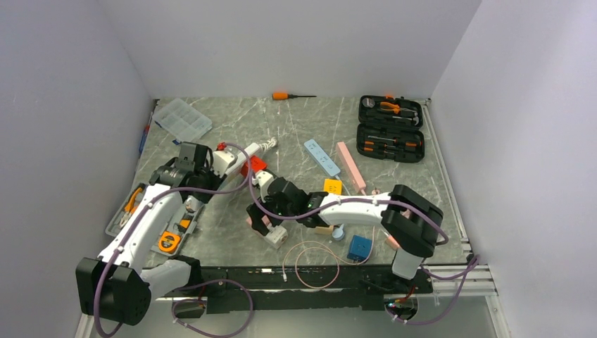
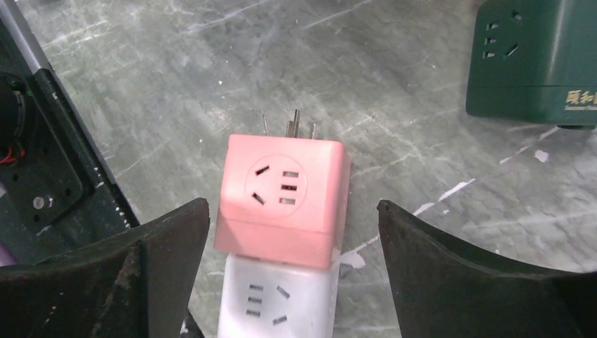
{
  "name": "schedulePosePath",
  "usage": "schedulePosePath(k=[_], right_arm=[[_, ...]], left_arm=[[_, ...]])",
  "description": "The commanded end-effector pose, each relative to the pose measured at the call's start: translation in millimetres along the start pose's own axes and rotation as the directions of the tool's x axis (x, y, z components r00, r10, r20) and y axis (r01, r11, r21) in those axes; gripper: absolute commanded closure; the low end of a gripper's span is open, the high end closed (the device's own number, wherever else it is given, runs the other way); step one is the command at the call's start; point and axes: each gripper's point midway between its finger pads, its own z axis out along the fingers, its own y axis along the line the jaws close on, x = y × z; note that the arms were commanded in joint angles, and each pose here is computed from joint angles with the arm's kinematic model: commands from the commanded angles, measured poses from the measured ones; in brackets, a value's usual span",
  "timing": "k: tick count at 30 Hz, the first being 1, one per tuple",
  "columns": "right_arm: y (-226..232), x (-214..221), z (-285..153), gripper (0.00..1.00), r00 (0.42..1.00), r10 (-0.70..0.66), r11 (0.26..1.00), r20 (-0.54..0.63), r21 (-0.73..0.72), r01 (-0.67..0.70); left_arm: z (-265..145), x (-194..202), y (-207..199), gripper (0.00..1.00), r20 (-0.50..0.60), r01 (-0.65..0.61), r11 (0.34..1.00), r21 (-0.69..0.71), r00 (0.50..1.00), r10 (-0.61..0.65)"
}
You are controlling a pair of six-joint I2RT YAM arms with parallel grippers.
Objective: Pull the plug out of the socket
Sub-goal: Remove the plug from the socket.
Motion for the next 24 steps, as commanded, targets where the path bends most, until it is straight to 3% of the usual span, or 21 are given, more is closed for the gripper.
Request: schedulePosePath(k=[1,10,11,15,18,24], right_arm=[[0.0,-42.3,-33.4,0.08,0.994,-0.039,0.999,0.104,0.007,0.038],[-68.6,-97.4,-75.4,0.04,0.965,0.047,0.993,0.257,0.093,-0.073],[-77.2,-100.1,-77.3,0.04,0.962,0.057,0.991,0.266,0.103,-0.087],[-99.7,-102.9,-80.8,0.04,0.957,0.067,0.984,0.283,0.140,-0.110],[-109.1,-102.0,-78.2,0.04,0.958,0.062,0.981,0.279,0.158,-0.110],[-118.4,-106.3,-66.7,0.02,0.964,0.050,0.980,0.262,0.172,-0.098]], left_arm=[[8.5,-7.4,-5.5,1.00,0.056,-0.019,1.000,0.024,0.998,0.018],[48.2,44.1,-31.2,0.99,-0.131,-0.051,0.988,0.143,0.989,0.070],[51.0,49.9,-35.9,0.94,-0.148,-0.057,0.984,0.169,0.985,0.083],[56.8,62.9,-49.9,0.50,-0.166,-0.075,0.969,0.237,0.979,0.117],[51.9,50.8,-52.7,0.03,-0.103,-0.097,0.961,0.257,0.986,0.128],[31.8,-17.8,-45.7,0.01,0.095,-0.101,0.957,0.273,0.992,0.078]])
